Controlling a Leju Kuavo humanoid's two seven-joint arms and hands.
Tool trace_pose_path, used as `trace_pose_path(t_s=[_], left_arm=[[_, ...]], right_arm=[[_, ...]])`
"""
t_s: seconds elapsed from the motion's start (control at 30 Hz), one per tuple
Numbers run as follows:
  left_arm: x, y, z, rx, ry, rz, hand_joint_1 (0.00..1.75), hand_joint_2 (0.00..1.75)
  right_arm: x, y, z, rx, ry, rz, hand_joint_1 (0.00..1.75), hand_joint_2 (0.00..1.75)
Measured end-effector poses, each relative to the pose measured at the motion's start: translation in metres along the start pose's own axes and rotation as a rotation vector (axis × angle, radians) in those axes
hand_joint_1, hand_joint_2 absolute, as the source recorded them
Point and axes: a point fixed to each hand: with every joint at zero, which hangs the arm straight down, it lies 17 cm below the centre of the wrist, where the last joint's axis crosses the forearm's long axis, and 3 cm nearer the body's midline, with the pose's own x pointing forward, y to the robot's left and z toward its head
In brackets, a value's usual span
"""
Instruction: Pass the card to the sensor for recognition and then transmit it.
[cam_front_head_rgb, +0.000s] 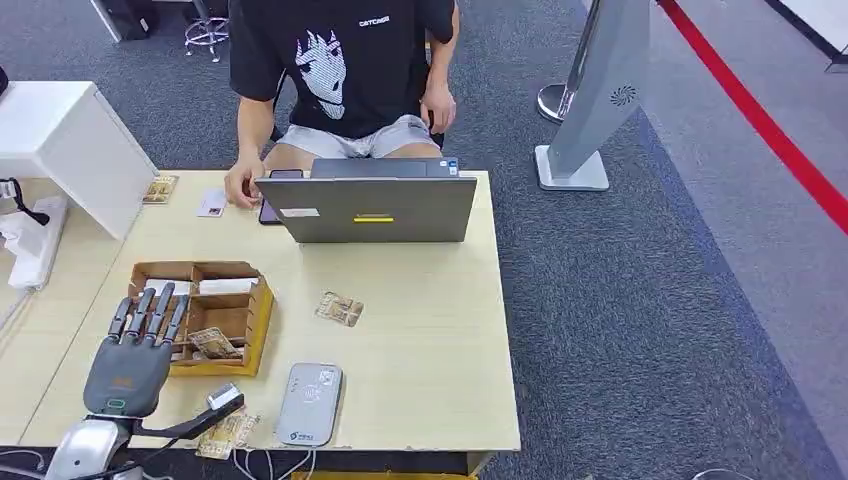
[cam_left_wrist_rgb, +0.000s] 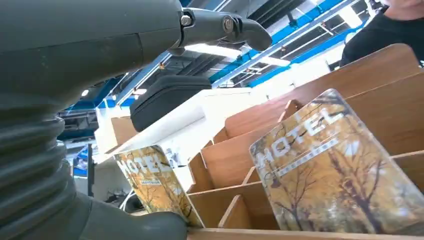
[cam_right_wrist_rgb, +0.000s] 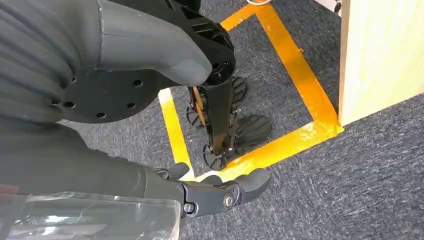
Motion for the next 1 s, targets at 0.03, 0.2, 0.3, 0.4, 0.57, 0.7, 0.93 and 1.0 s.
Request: trace_pose_path(t_s=[0.03,0.2,0.3,0.4,0.57,0.7,0.93,1.0], left_arm=[[0.002,0.0,0.0,-0.001,-0.003,0.002,0.0,1.75],[0.003,-0.004,0.001,-0.021,-0.004,0.005,1.75,1.75],[0.0,-0.007,0.004,-0.037,-0.005,-0.002,1.75,1.75],[-0.004,-0.011,0.007,-0.053,-0.006,-0.007,1.75,1.75],[-0.007,-0.016,0.01,-0.069,-0.009,-0.013,1.75,1.75],[-0.009,-0.027,0.015,-0.119,-0.009,-0.007,1.75,1.75],[-0.017,-0.033,0.018,-0.14,-0.016,0.019,1.75,1.75],[-0.017,-0.03,0.016,-0.123,-0.012,0.024,1.75,1.75]], right_arm=[[0.0,0.0,0.0,-0.001,-0.001,-0.002,0.0,1.75],[0.001,-0.001,0.0,-0.004,-0.003,-0.009,0.0,1.75],[0.001,-0.001,0.0,-0.003,-0.003,-0.003,0.0,1.75],[0.001,-0.001,0.0,-0.004,-0.003,-0.003,0.0,1.75],[0.001,-0.002,0.0,-0.006,-0.003,-0.007,0.0,1.75],[0.001,-0.003,0.0,-0.007,-0.003,-0.012,0.0,1.75],[0.001,-0.003,0.0,-0.006,-0.003,-0.012,0.0,1.75],[0.001,-0.003,0.0,-0.007,-0.003,-0.01,0.0,1.75]])
